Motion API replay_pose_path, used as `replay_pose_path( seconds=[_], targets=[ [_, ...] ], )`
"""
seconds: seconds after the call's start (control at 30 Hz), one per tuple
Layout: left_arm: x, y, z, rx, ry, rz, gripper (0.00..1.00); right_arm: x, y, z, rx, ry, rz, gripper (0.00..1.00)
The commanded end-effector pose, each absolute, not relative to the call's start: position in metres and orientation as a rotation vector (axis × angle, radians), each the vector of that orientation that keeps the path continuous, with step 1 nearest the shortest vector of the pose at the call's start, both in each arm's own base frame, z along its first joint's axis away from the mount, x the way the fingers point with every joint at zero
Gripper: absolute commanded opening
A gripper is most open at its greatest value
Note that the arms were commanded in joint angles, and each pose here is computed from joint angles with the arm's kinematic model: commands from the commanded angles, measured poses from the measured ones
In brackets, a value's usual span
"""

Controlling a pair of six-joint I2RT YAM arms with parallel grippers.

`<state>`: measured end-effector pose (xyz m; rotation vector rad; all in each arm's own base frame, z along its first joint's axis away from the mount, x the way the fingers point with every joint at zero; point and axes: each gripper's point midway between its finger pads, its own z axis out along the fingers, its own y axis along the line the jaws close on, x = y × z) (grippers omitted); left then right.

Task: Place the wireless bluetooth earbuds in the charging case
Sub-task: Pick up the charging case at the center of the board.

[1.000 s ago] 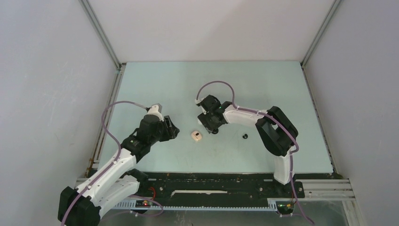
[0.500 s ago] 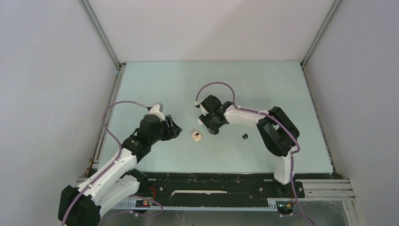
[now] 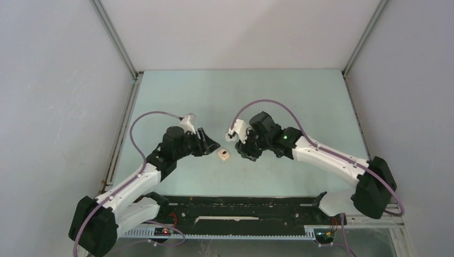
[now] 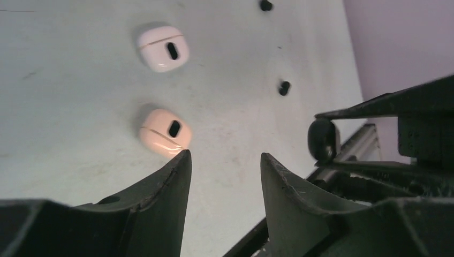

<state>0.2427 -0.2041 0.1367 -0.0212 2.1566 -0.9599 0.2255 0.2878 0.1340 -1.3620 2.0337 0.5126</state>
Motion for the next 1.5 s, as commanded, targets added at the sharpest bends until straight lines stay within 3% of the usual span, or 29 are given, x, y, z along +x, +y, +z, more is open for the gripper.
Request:
replay_pose_path(
  seconds=[0.0,0.53,1.07,1.27,1.47],
  targets=[
    [0.225,-0.247,0.177,0.158,2.045,-1.254,0.55,0.202,0.291,0.146,-1.554,1.803,0.563,0.41],
    [0.192,-0.308,0.181,0.350,2.081,-1.445,0.49,0.193,0.294,0.160,-1.600,1.705,0.498,0.42],
    [0.185,-0.326,0.174,0.378,2.125,-1.546,0.32,0.193,0.294,0.164,-1.597,1.690,0.480,0.44],
    [0.185,-0.324,0.176,0.386,2.099,-1.537,0.19,0.191,0.293,0.165,-1.568,1.720,0.519,0.62],
    [0.186,-0.320,0.173,0.392,2.083,-1.497,0.15,0.171,0.275,0.184,-1.517,1.811,0.775,0.77]
  ],
)
